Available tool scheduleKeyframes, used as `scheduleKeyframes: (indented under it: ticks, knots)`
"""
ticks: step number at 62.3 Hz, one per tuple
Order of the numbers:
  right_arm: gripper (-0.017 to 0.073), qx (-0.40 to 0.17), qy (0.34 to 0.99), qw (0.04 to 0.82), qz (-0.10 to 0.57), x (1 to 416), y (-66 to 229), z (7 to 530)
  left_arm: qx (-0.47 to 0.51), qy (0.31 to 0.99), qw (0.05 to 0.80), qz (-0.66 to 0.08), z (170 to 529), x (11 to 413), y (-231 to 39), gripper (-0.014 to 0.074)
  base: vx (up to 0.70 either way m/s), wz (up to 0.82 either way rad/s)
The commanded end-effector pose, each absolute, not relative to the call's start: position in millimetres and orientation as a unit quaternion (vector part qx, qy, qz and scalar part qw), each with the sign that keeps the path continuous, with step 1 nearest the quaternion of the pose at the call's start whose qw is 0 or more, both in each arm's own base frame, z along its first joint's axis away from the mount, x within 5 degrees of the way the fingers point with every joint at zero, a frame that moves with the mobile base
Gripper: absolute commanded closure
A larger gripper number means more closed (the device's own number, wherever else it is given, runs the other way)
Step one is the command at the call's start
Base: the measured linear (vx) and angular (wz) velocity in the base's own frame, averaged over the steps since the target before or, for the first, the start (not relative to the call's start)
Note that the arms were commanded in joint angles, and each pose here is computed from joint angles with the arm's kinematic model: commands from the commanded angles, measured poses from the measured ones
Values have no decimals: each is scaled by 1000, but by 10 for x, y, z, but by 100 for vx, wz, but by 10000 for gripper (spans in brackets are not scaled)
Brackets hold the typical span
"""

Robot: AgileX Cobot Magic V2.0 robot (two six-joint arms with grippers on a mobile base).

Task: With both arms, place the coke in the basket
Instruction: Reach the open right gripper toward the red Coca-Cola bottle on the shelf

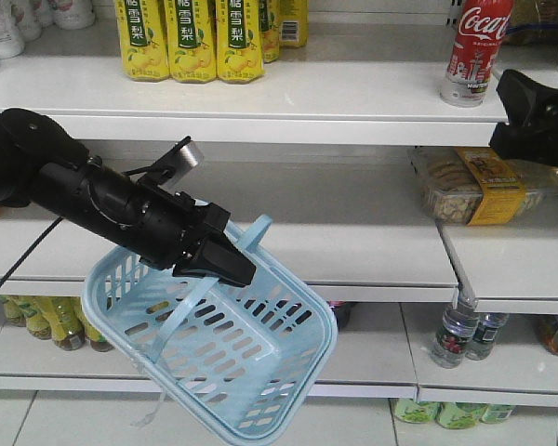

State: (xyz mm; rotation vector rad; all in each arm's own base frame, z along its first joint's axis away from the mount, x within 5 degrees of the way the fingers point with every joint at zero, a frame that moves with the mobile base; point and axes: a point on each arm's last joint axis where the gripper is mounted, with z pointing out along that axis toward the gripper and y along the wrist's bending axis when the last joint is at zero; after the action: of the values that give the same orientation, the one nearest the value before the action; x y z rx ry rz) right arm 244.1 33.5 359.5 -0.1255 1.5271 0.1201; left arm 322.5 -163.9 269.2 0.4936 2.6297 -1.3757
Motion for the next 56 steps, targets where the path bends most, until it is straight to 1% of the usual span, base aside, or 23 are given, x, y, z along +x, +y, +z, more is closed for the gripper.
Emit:
scheduleKeyframes:
  ticks: [1, 15, 25, 45, 56]
  knots:
    - [97, -58, 645, 760, 61, 2513, 357, 3870, 167, 847, 101, -495, 3022, 3170, -1677, 599, 0, 0]
    - [97, -56, 639, 765, 59, 2738, 371, 3994, 167, 847, 101, -495, 3022, 3170, -1677, 599, 0, 0]
    - [97, -46, 650, 756, 64, 2897, 383, 4090, 167, 847, 101, -495, 3022, 3170, -1677, 599, 0, 0]
    - [97, -48, 640, 764, 59, 3145, 409, 4310, 167, 847, 101, -495, 3022, 3170, -1677, 599, 0, 0]
    - [97, -40, 650, 758, 49, 3269, 358, 4355, 167, 847, 101, -495, 3022, 3170, -1677, 599, 0, 0]
